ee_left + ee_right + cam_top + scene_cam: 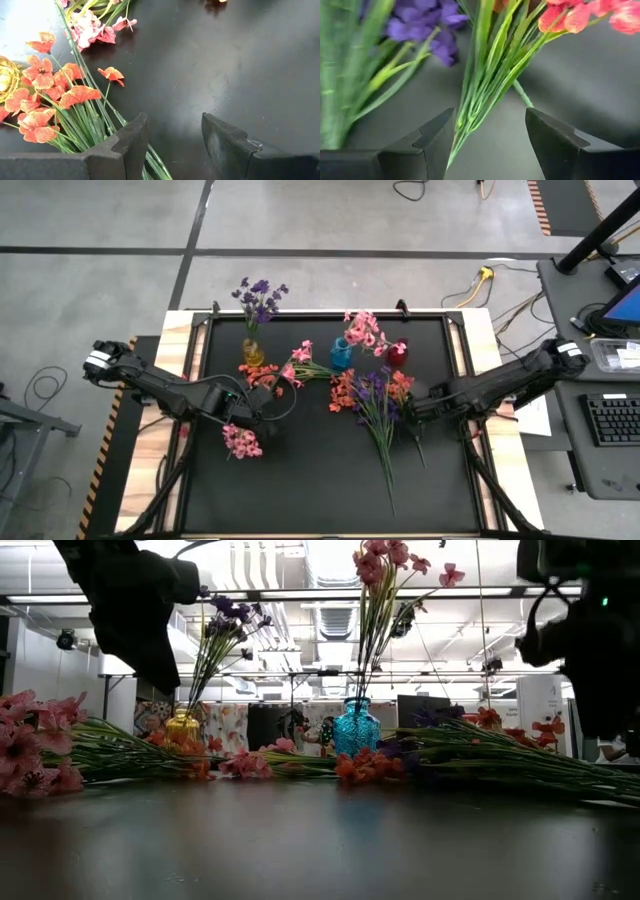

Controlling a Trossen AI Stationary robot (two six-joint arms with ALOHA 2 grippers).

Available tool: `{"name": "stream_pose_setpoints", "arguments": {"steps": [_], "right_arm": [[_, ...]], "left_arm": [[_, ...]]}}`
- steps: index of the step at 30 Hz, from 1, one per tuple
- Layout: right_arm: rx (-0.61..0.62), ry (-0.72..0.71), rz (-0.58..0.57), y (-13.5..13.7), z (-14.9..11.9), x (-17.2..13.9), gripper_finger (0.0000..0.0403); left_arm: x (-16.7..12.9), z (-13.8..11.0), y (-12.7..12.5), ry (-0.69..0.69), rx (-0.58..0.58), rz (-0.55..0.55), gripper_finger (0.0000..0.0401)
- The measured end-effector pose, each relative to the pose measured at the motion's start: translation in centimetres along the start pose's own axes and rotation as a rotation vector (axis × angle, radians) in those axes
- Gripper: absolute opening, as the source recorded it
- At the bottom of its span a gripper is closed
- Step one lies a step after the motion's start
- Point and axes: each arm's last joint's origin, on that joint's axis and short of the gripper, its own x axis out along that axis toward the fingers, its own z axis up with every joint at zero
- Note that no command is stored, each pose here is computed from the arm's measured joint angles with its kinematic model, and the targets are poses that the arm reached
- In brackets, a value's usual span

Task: Sort flowers into vase by color
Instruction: Put the right orange flower into the red vase

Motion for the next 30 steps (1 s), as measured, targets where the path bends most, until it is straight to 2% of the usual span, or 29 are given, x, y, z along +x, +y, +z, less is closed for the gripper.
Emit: {"name": "stream_pose_setpoints", "arguments": {"steps": [9,14,17,26,30], "right_arm": [[-0.029,-0.021,-0.012,1.9,0.5,3.4,0.0233],[-0.033,0.007,-0.076,2.1,0.5,4.5,0.0218],[-0.029,0.011,-0.082,2.2,0.5,4.8,0.0184],[-0.027,0.0,-0.058,1.6,0.4,3.7,0.005],[-0.026,0.006,-0.063,1.0,0.2,2.8,0.0017]], "left_arm": [[0.0,0.0,0.0,-0.001,0.024,0.001,0.017],[0.0,0.0,0.0,-0.001,0.034,0.001,0.017],[0.0,0.0,0.0,-0.001,0.038,0.0,0.017],[0.0,0.0,0.0,-0.002,0.038,0.0,0.017],[0.0,0.0,0.0,-0.002,0.038,0.0,0.017]]}}
